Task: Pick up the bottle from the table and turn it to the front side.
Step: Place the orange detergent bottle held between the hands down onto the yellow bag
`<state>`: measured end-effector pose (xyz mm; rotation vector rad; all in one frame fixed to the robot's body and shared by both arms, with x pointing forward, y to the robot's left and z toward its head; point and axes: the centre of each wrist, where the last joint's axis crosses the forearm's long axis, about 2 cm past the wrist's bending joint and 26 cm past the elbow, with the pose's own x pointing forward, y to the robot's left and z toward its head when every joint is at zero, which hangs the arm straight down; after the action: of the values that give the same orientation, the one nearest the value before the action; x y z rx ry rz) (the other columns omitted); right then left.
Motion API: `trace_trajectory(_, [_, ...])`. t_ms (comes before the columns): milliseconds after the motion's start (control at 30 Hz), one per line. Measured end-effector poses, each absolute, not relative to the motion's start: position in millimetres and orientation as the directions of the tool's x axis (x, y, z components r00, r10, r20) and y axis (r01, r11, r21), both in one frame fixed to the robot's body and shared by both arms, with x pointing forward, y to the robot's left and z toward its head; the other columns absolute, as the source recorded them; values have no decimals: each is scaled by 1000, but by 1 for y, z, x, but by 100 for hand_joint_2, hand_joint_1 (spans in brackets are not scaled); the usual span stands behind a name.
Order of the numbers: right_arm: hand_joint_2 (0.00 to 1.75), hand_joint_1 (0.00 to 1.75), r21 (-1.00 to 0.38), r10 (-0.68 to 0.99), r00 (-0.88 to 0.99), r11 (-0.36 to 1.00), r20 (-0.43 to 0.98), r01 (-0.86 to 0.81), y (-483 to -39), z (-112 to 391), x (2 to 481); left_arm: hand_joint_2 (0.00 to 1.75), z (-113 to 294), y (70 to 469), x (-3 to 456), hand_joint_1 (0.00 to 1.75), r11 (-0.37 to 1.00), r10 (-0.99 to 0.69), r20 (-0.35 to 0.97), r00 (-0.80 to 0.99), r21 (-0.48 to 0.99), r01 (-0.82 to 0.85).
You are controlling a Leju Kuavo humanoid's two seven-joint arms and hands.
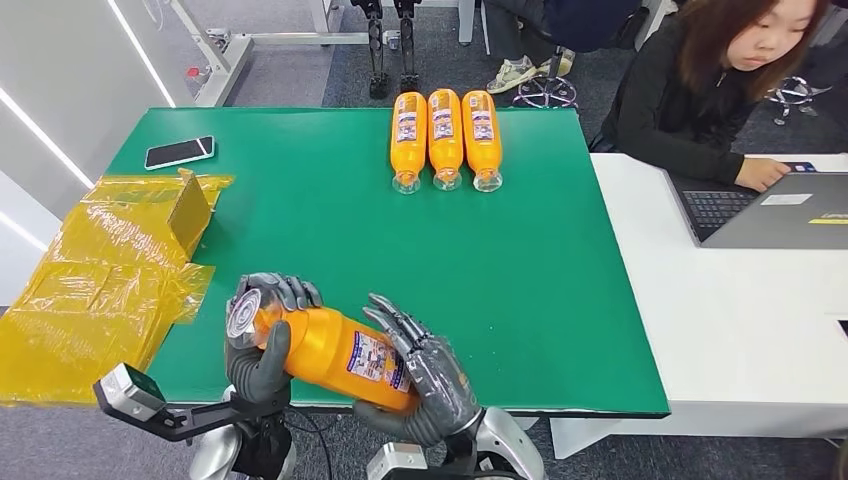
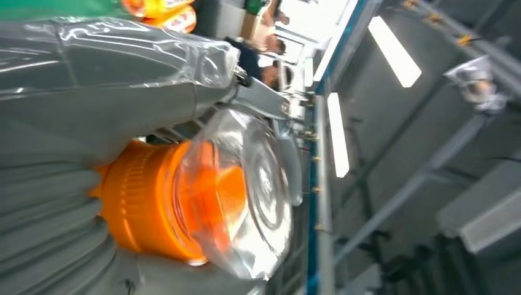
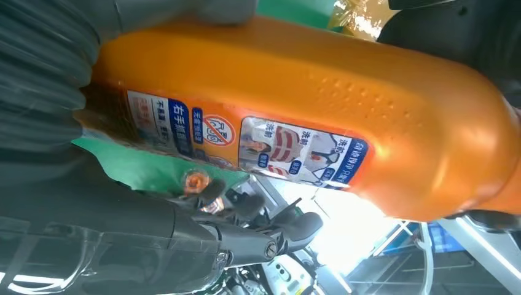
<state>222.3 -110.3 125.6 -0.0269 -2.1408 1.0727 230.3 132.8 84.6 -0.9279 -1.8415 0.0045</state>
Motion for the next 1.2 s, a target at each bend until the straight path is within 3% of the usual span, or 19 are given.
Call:
trace_trajectory(467, [175,0,-688,314,-750,682,582,-248,-109,128,217,175,81,142,236,175,802,488,844,-223,-333,496])
trace_trajectory(567, [175,0,-686,315,-752,687,579,-241,-109,129,217,175,79,155,247,175,893,331,891,-311,-189,409])
trace_trajectory(667, [175,0,-684,314,-753,690,579,-237,-109,129,217,175,80,173,266,175,962,72,902,-425,50,270])
trace_trajectory(833, [175,0,-678,307,-752,695,583,-241,-108,129,217,175,85,195,290,175,954,-172,852,-495,270,133])
trace_trajectory(1033, [175,0,-643,249,-759,715,601,-275,-108,130,223,175,94,229,318,175,833,-503,669,-548,545,-99])
trace_trajectory(1200, [175,0,-627,215,-767,723,604,-290,-110,127,235,175,100,258,340,175,638,-727,449,-520,721,-271])
